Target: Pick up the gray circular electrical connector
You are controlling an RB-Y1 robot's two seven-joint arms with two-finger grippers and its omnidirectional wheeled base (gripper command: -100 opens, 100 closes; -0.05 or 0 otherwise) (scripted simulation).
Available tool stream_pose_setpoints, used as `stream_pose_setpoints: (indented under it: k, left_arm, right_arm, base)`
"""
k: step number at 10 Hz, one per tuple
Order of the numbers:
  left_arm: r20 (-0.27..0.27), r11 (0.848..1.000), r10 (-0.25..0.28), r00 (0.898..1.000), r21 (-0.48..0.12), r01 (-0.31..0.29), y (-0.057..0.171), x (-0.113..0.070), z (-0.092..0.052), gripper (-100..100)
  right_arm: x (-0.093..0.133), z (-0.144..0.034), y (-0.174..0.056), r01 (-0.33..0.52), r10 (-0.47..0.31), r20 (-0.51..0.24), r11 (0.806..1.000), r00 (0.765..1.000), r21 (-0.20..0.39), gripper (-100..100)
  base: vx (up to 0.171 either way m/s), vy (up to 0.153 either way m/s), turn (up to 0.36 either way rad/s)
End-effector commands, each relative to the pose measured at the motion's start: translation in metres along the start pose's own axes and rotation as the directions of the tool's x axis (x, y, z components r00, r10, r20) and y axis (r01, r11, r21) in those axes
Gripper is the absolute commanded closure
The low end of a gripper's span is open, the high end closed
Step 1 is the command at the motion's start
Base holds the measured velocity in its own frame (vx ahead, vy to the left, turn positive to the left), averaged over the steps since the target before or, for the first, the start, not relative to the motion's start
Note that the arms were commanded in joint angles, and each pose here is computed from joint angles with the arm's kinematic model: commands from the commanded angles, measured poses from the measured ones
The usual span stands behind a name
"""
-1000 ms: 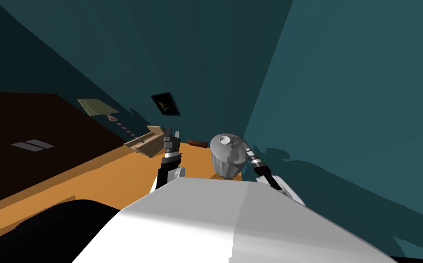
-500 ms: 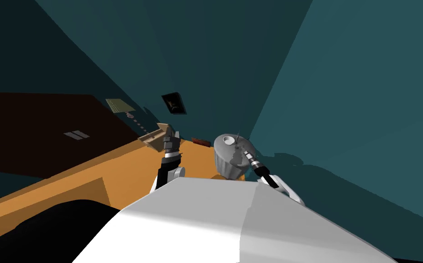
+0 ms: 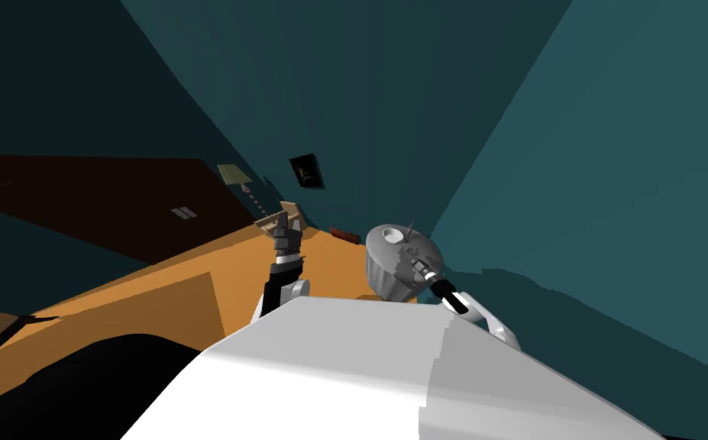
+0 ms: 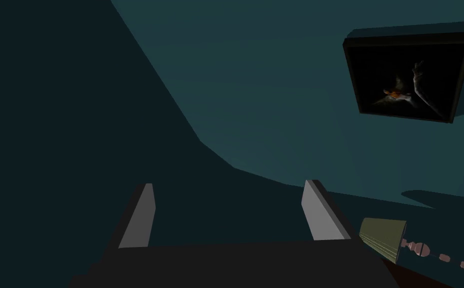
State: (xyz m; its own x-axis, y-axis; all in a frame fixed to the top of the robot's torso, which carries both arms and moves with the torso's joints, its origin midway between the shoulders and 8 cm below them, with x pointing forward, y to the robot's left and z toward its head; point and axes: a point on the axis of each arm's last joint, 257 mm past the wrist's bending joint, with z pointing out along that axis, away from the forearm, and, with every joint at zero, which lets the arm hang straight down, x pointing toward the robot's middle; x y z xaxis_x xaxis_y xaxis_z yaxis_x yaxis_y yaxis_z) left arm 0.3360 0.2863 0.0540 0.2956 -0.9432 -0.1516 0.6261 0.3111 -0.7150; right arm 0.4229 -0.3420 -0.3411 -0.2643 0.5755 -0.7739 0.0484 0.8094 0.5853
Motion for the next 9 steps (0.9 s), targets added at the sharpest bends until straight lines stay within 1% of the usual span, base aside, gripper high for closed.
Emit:
stream_pose_setpoints:
  k: [1,2,3,4,5,6,7,8,9]
  left_arm:
    - [0.0,1.0,0.0,1.0,0.0,0.0,0.0,0.0,0.0,0]
    - [0.0,1.0,0.0,1.0,0.0,0.0,0.0,0.0,0.0,0]
    - [0.0,1.0,0.0,1.0,0.0,0.0,0.0,0.0,0.0,0]
    - [0.0,1.0,0.0,1.0,0.0,0.0,0.0,0.0,0.0,0]
    - [0.0,1.0,0.0,1.0,0.0,0.0,0.0,0.0,0.0,0]
    - [0.0,1.0,0.0,1.0,0.0,0.0,0.0,0.0,0.0,0]
    - [0.0,1.0,0.0,1.0,0.0,0.0,0.0,0.0,0.0,0]
    - [0.0,1.0,0.0,1.0,0.0,0.0,0.0,0.0,0.0,0]
    - [0.0,1.0,0.0,1.0,0.0,0.0,0.0,0.0,0.0,0]
  right_arm:
    - [0.01,-0.003,-0.022,0.07,-0.068,-0.041,0.997,0.997,0.034,-100]
    - [0.016,-0.006,-0.033,0.069,-0.066,-0.053,0.996,0.996,0.057,-100]
    - [0.02,-0.007,-0.051,0.132,-0.124,-0.088,0.988,0.988,0.083,-100]
    - [0.022,-0.009,-0.057,0.132,-0.123,-0.095,0.987,0.988,0.094,-100]
    - [0.024,-0.011,-0.073,0.195,-0.18,-0.13,0.974,0.975,0.115,-100]
    - [0.027,-0.013,-0.08,0.195,-0.178,-0.138,0.972,0.974,0.128,-100]
    - [0.026,-0.015,-0.095,0.257,-0.232,-0.17,0.956,0.958,0.144,-100]
    - [0.029,-0.018,-0.104,0.259,-0.229,-0.181,0.953,0.956,0.16,-100]
    - [0.027,-0.022,-0.122,0.319,-0.28,-0.216,0.931,0.935,0.177,-100]
  base:
    - [-0.027,0.031,0.168]
    - [-0.018,0.024,0.146]
    - [-0.023,0.03,0.206]
    - [-0.017,0.024,0.135]
    - [-0.013,0.032,0.235]
    - [-0.008,0.022,0.129]
    - [-0.011,0.023,0.219]
    - [-0.006,0.015,0.122]
    - [-0.003,0.022,0.214]
